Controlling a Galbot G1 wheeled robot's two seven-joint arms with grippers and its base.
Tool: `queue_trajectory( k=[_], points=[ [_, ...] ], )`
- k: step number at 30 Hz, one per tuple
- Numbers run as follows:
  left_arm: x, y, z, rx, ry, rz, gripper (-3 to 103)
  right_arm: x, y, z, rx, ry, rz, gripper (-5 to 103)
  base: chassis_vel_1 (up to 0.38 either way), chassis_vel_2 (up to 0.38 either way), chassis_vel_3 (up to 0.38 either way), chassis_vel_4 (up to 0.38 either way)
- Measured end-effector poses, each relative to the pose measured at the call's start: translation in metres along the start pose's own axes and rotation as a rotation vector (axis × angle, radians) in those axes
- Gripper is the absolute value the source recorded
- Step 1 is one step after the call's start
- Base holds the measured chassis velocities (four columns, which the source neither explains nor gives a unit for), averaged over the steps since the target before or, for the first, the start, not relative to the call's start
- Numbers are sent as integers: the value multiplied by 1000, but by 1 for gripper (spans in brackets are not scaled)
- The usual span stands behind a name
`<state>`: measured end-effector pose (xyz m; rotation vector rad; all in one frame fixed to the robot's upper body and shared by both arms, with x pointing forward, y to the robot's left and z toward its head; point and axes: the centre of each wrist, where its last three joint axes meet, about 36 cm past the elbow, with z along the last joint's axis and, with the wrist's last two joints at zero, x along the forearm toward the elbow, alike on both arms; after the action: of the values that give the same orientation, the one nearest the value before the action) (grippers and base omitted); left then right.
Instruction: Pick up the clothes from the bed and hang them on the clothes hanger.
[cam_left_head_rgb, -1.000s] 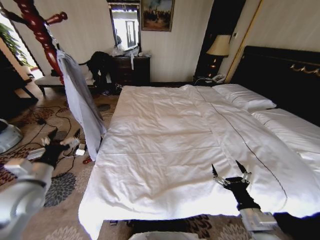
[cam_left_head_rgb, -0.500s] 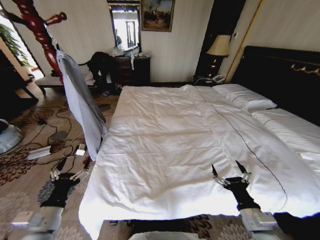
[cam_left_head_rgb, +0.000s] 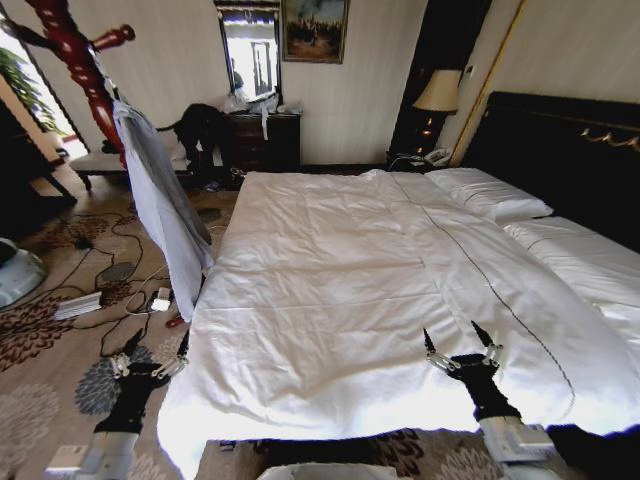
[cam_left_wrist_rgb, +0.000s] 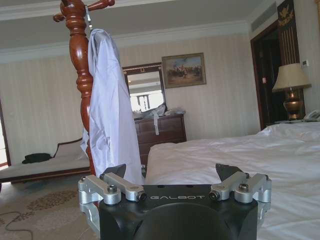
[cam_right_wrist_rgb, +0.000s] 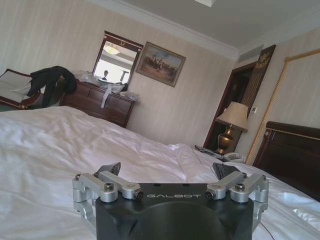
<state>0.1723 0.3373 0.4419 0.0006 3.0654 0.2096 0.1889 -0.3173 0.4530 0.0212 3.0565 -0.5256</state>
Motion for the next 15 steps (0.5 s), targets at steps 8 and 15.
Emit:
queue_trajectory(
  k=[8,15],
  points=[
    [0,0,1,2,1,1,100,0,0,0,0,0,0,100,0,0,0,0],
    [0,0,0,4,0,1,100,0,0,0,0,0,0,100,0,0,0,0]
  ],
)
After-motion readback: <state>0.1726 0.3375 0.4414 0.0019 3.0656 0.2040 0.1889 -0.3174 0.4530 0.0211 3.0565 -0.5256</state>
